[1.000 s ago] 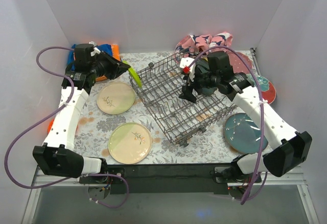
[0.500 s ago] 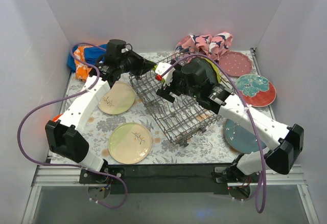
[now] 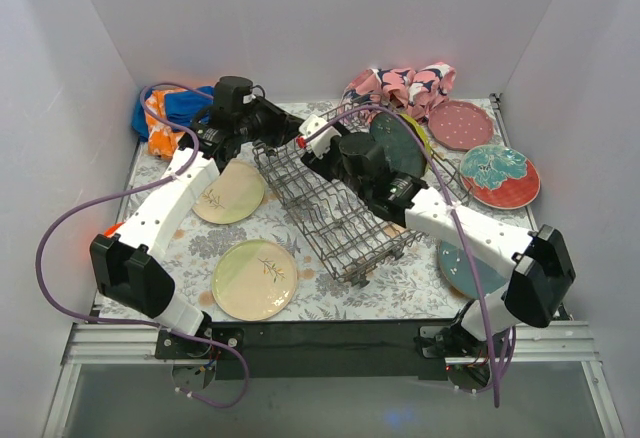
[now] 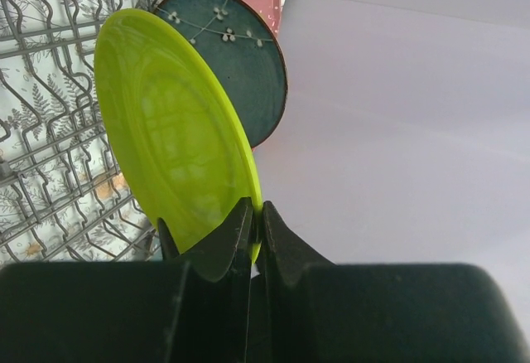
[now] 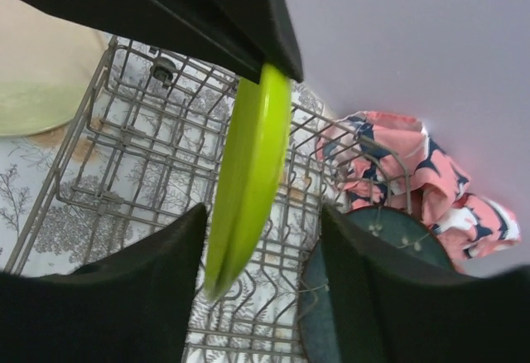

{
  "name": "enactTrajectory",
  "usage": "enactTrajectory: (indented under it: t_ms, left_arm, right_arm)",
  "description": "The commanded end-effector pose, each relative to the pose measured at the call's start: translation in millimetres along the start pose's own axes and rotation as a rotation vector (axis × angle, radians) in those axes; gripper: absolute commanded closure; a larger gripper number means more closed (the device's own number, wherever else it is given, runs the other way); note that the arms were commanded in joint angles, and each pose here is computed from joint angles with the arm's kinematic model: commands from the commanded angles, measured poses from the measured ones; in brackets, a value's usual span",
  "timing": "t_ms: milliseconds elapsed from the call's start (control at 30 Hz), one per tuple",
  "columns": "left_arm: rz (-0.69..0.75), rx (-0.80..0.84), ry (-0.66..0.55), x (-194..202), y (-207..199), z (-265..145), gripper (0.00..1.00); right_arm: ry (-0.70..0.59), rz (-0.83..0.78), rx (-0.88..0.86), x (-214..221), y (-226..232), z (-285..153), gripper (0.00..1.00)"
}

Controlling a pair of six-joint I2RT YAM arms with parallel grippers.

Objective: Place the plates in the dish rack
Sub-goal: Pass the plate from the left arm to the right, then insert the plate into the dish rack

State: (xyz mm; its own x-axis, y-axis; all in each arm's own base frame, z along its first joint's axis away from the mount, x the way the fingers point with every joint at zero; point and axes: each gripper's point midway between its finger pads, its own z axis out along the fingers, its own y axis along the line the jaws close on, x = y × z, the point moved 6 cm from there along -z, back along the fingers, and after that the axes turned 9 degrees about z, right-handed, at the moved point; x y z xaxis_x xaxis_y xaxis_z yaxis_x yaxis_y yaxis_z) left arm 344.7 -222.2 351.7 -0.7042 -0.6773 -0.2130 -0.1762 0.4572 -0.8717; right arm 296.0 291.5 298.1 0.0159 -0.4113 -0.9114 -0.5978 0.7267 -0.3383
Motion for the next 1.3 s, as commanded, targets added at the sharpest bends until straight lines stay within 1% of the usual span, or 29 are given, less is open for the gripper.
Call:
enactTrajectory:
  t_ms: [0,33,67,167,267,300,400,433,500,533,567,633,667,700,767,800,867,900,933,1000,1033,1100,1133,1167,1200,1267]
  left_arm:
    - [-0.222,0.048,-0.045,-6,-21,-12,1.00]
    - [-0.227,0.047,-0.050,-5,-20,-14,1.00]
    - [-0.229,0.050,-0.055,-6,-20,-15,1.00]
    - [-0.246,0.038,-0.060,-4,-13,-13,1.00]
    - [-0.253,0.038,-0.044,-2,-9,-12,1.00]
    - [-0.251,0.043,-0.040,-1,-9,-12,1.00]
    - [-0.245,0.055,-0.022,1,-8,-11,0.86]
    - [-0.238,0.063,-0.023,1,-9,-12,0.74]
    - [-0.219,0.070,-0.034,-1,-10,-15,0.64]
    - [-0.208,0.074,-0.040,-3,-10,-17,0.64]
    - [-0.185,0.076,-0.052,-5,-9,-19,0.51]
    - [-0.151,0.089,-0.078,-8,-12,-27,0.48]
    - [-0.133,0.093,-0.091,-11,-12,-30,0.43]
    - [-0.084,0.105,-0.109,-12,-13,-36,0.42]
    - [-0.031,0.103,-0.135,-16,-9,-42,0.42]
    - [0.027,0.101,-0.145,-17,-6,-44,0.40]
    - [0.103,0.091,-0.171,-19,2,-54,0.39]
    - [0.147,0.087,-0.181,-20,6,-57,0.39]
    - [0.262,0.068,-0.210,-19,15,-63,0.37]
    - [0.344,0.013,-0.255,-21,31,-72,0.33]
    - [0.448,-0.025,-0.294,-23,42,-76,0.25]
    - [0.524,-0.075,-0.344,-18,67,-89,0.14]
    - [0.563,-0.096,-0.370,-18,76,-94,0.11]
    - [0.650,-0.142,-0.427,-18,95,-104,0.08]
    - [0.675,-0.175,-0.456,-19,104,-109,0.06]
    - [0.757,-0.255,-0.521,-23,123,-119,0.04]
  right_arm:
    - [-0.057,0.046,0.104,-16,-1,10,0.46]
    - [-0.047,0.043,0.108,-13,1,12,0.51]
    - [-0.046,0.042,0.117,-13,1,12,0.64]
    - [-0.049,0.027,0.142,-13,-1,12,0.90]
    - [-0.062,0.019,0.141,-15,-3,9,0.99]
    - [-0.070,0.021,0.139,-17,-3,8,0.99]
    - [-0.087,0.017,0.117,-19,-4,1,0.99]
    - [-0.099,0.018,0.116,-22,-6,-3,0.99]
    - [-0.094,0.004,0.105,-17,-5,-7,0.99]
    - [-0.105,0.006,0.112,-20,-9,-12,0.99]
    - [-0.098,0.000,0.105,-16,-10,-14,0.99]
    - [-0.090,0.011,0.107,-14,-19,-20,0.99]
    - [-0.090,0.015,0.084,-14,-20,-21,0.99]
    - [-0.063,0.024,0.085,-7,-28,-21,0.99]
    - [-0.065,0.033,0.049,-7,-34,-27,0.99]
    - [-0.033,0.034,0.046,1,-43,-29,0.99]
    - [-0.034,0.044,0.015,3,-50,-33,0.99]
    - [0.007,0.049,0.020,14,-60,-35,0.99]
    - [0.015,0.052,0.014,20,-63,-38,0.99]
    - [0.036,0.081,0.051,30,-79,-40,0.99]
    - [0.050,0.085,0.065,37,-82,-41,0.99]
    - [0.075,0.101,0.109,46,-93,-42,0.99]
    - [0.093,0.101,0.125,51,-95,-40,0.99]
    - [0.115,0.104,0.158,57,-99,-40,0.99]
    - [0.128,0.108,0.181,60,-102,-39,0.99]
    - [0.163,0.112,0.224,70,-107,-35,0.99]
